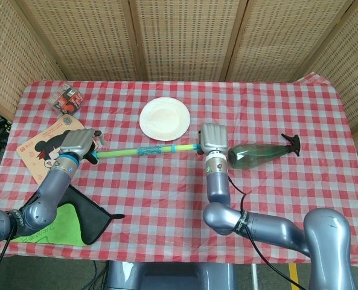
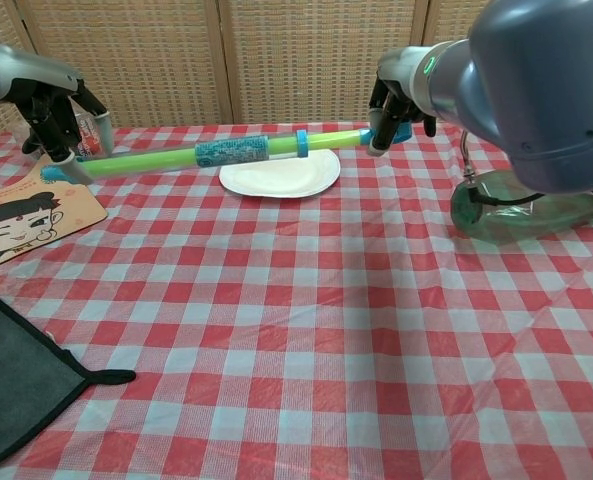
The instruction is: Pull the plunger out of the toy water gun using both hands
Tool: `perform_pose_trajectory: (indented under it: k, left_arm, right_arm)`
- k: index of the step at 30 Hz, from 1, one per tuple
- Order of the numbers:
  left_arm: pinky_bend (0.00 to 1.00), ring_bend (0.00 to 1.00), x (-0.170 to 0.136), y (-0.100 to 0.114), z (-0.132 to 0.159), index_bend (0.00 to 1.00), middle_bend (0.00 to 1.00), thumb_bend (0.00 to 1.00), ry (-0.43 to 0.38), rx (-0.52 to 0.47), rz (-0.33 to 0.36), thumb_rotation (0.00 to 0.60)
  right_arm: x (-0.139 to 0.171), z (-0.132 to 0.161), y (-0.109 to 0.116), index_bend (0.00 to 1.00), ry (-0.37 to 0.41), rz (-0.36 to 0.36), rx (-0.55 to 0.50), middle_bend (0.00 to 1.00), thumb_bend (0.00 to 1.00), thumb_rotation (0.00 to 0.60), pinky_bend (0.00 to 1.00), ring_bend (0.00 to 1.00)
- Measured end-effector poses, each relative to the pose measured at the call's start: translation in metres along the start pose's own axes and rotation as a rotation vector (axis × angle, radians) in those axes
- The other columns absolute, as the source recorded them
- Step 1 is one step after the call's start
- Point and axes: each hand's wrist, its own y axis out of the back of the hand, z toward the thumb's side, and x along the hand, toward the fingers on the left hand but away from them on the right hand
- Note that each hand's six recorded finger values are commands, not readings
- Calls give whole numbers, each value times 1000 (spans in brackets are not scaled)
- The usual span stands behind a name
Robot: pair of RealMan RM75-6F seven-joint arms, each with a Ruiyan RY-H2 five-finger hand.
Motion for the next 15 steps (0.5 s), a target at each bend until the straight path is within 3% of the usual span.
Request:
perform_pose_trajectory:
  k: [4, 9, 15]
  left_arm:
    - [654, 779, 1, -3, 3, 426, 874, 228, -3, -3, -6, 600]
    - [654, 779, 0, -4, 4, 542, 874, 411, -8, -1, -4, 600]
    - [654, 779, -1, -3, 5, 645, 874, 473, -10, 4, 4, 600]
  right_arm:
    - [1, 0, 1, 830, 1, -2, 1, 1000, 499, 600, 729, 1000]
    - [2, -1, 1, 830, 1, -1, 1, 1000, 499, 600, 729, 1000]
    - [3, -1, -1, 829, 3, 6, -2, 1000, 499, 600, 729, 1000]
